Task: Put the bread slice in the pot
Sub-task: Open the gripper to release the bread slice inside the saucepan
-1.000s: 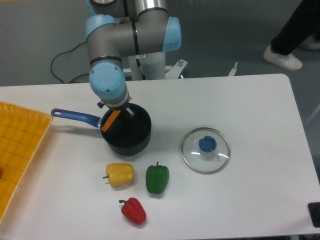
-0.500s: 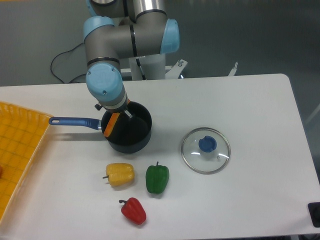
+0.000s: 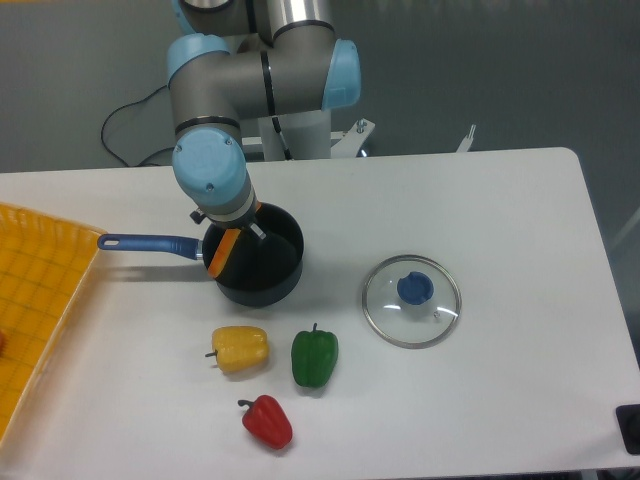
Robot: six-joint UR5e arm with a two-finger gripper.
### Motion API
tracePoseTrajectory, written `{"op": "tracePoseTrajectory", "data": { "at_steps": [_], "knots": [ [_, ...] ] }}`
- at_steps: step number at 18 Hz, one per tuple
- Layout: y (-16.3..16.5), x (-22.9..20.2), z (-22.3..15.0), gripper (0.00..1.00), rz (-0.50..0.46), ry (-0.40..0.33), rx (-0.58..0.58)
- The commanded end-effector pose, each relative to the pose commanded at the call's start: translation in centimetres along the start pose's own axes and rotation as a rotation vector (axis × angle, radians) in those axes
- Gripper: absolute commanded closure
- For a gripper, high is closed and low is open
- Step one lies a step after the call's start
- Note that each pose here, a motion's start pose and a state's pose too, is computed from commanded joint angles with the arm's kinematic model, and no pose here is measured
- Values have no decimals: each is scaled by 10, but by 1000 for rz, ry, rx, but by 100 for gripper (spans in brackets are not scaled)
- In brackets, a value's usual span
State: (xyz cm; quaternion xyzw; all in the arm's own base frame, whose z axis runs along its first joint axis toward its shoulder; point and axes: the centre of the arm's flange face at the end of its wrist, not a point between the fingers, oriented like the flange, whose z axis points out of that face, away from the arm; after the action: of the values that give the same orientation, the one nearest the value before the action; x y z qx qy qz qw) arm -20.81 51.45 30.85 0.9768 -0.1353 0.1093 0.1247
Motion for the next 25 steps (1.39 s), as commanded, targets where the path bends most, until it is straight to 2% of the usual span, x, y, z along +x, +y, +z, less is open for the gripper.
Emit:
{"op": "tracePoseTrajectory", "data": {
  "at_steps": [15,20,23,25],
  "knots": [
    [-6,-13,27,100,12,30,-49],
    [-3,-20,33,100,10,24,-80],
    [-1,-26,33,100,15,-4,-96],
    [-1,-29,33,96,10,-16,-93]
  ]
}}
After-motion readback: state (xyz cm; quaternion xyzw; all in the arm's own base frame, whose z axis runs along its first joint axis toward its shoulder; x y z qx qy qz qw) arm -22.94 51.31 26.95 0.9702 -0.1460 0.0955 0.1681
